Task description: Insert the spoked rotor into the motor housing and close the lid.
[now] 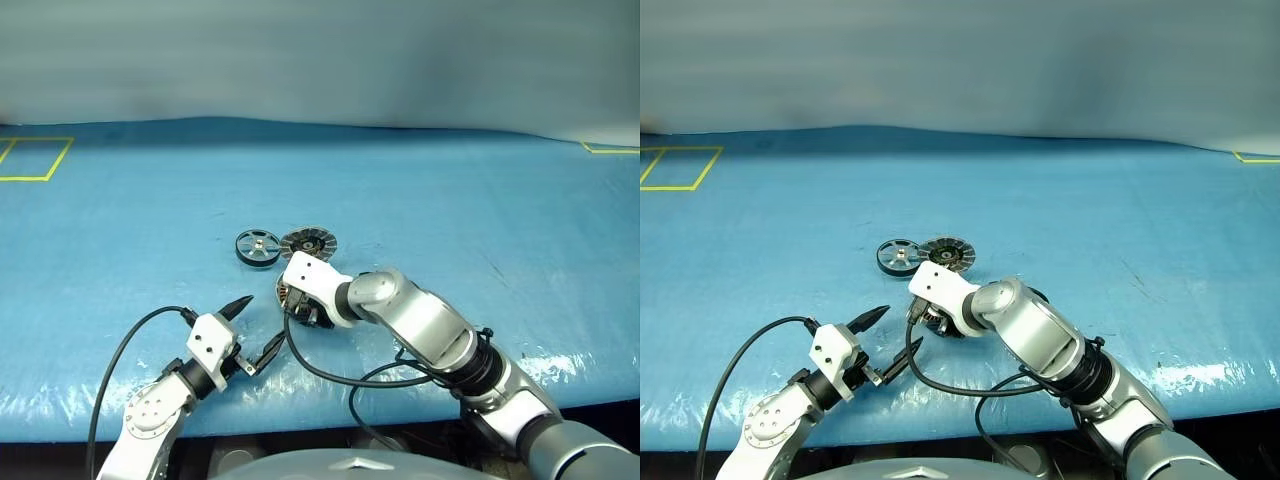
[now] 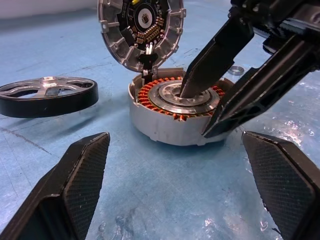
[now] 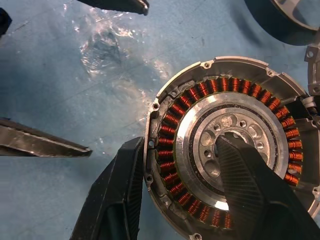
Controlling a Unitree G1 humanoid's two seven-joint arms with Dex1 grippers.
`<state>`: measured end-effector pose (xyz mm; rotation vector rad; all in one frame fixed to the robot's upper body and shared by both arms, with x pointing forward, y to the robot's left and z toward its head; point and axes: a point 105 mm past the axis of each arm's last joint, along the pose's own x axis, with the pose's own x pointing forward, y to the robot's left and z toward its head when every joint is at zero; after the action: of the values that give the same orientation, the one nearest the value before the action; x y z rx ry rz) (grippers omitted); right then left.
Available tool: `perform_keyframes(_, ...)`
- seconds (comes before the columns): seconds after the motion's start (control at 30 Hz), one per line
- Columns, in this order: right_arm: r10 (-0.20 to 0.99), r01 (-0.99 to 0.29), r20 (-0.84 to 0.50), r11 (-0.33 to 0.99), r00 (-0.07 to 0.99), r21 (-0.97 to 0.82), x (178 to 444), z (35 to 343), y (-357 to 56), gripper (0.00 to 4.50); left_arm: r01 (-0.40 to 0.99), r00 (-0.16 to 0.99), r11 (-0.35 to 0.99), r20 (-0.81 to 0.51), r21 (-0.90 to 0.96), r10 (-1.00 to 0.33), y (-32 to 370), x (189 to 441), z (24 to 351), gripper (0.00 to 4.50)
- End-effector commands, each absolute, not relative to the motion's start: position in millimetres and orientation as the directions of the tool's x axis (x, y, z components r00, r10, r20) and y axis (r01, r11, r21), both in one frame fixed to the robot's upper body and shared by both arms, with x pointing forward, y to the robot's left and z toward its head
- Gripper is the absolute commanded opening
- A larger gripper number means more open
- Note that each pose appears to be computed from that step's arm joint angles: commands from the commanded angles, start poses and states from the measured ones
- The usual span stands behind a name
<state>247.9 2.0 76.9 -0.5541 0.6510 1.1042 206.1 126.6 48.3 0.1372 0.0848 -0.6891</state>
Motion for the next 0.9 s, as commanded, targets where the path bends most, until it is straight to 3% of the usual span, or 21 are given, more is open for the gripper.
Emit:
perform_keyframes(0.03,0.644,-0.957,-0.742,0.29,0.187,0.01,226.1,65.9,10.8,1.92,0.641,0.767,0.76,-0.093,0.109,-0.635,126.7,205.9,57.8,4.5)
perform_keyframes(0.43,0.728,-0.934,-0.618,0.358,0.296,-0.026,228.8,117.7,21.5,1.92,0.677,0.736,0.73,-0.099,0.093,-0.67,123.3,205.2,55.8,4.5)
perform_keyframes(0.47,0.725,-0.931,-0.617,0.362,0.306,-0.036,229.5,117.9,21.3,2.57,0.681,0.732,0.726,-0.099,0.092,-0.674,122.6,205.4,55.7,4.5)
perform_keyframes(0.6,0.723,-0.924,-0.609,0.379,0.328,-0.048,230.0,120.9,20.4,3.72,0.689,0.725,0.72,-0.096,0.088,-0.682,121.1,207.4,55.4,4.5)
perform_keyframes(0.9,0.835,-0.948,-0.467,0.316,0.291,-0.026,219.2,161.6,2.4,3.72,0.706,0.707,0.704,-0.1,0.07,-0.7,119.0,206.7,54.8,4.5)
